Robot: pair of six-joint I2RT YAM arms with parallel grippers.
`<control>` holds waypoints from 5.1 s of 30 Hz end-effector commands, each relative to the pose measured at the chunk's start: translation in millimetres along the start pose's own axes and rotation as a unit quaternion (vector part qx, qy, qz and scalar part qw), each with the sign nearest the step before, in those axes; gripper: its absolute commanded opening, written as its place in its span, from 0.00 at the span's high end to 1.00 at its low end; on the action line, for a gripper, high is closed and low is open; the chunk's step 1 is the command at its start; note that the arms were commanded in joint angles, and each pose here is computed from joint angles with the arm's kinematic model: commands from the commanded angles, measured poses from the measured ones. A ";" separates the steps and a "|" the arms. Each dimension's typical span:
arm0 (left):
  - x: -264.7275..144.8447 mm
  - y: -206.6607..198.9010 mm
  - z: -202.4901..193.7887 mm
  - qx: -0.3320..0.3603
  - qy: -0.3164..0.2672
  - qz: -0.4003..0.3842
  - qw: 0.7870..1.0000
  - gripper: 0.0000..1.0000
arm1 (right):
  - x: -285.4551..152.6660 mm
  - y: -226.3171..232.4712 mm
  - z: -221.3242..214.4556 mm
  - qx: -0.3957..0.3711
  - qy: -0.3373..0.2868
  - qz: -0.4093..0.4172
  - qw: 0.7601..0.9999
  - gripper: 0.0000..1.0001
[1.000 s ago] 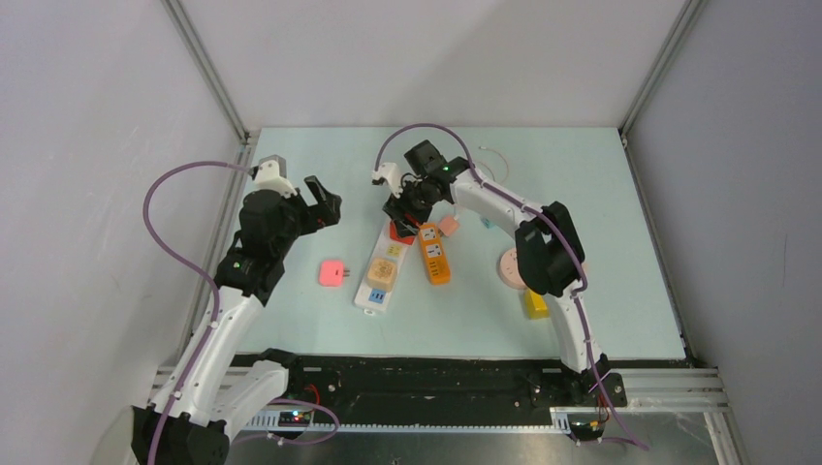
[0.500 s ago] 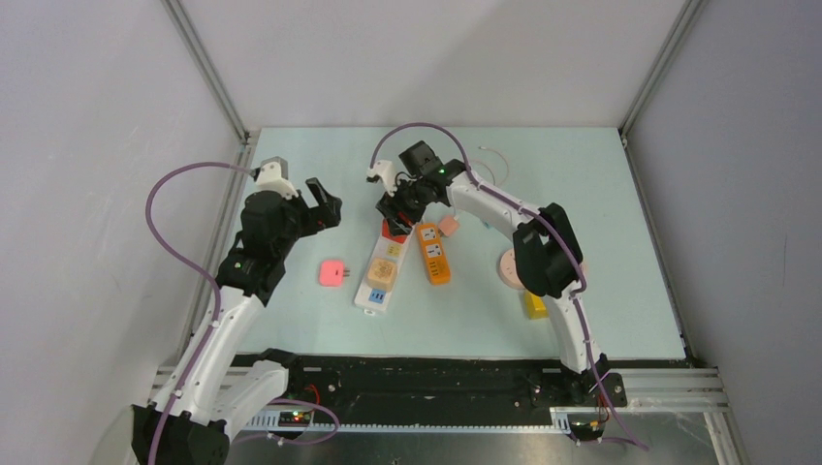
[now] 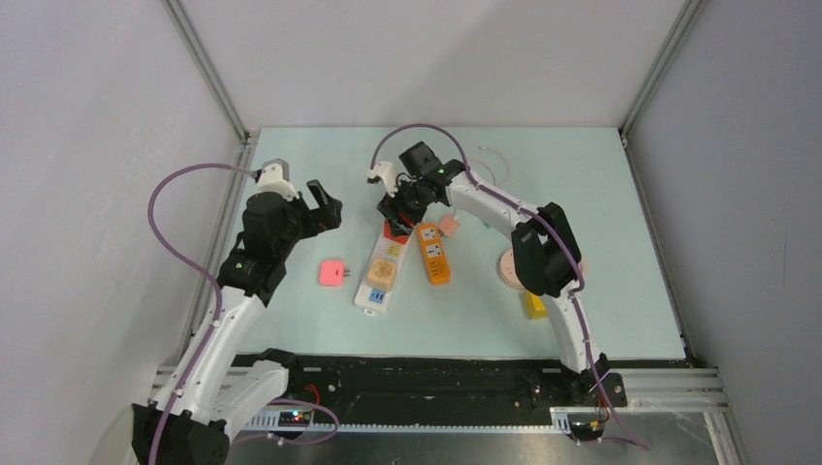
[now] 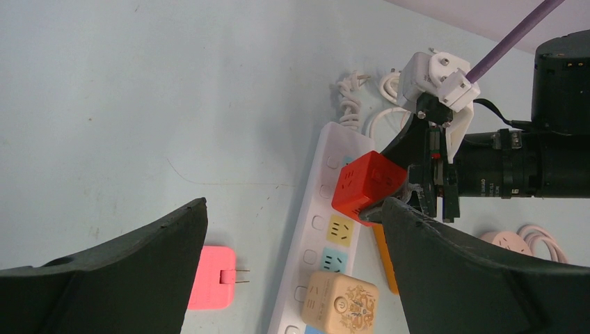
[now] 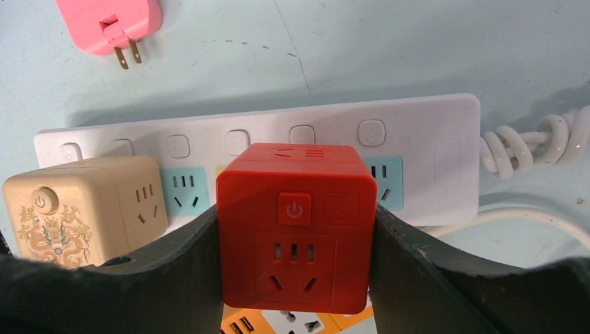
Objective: Insert the plug
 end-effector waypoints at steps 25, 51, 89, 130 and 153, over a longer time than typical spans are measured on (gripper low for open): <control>3.0 0.4 1.4 0.016 -0.003 -0.007 1.000 0.02 | 36.5 4.2 -50.7 -0.040 0.091 0.003 0.995 1.00; 6.6 -1.0 2.5 0.021 0.002 -0.007 1.000 0.02 | 34.6 31.3 -107.1 0.042 0.034 -0.059 0.997 1.00; 4.7 -1.8 2.0 0.014 0.003 -0.009 1.000 0.02 | 11.9 10.6 -15.4 0.099 -0.078 -0.155 0.980 0.40; 4.2 5.0 1.3 0.028 -0.003 0.005 1.000 0.02 | -7.7 8.3 3.8 0.086 -0.056 -0.112 0.988 0.11; 4.1 8.6 -2.8 0.028 0.000 0.009 1.000 0.02 | 3.8 12.7 -11.1 0.072 -0.012 -0.083 0.994 0.56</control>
Point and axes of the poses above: each gripper's point midway between its finger pads, its own x axis out along the fingers, its own y axis along the line the jaws close on, z = x × y, the point moved 3 cm from there along -x, back along the fingers, and after that the axes turned 9 degrees about -x, right-handed, at the moved point
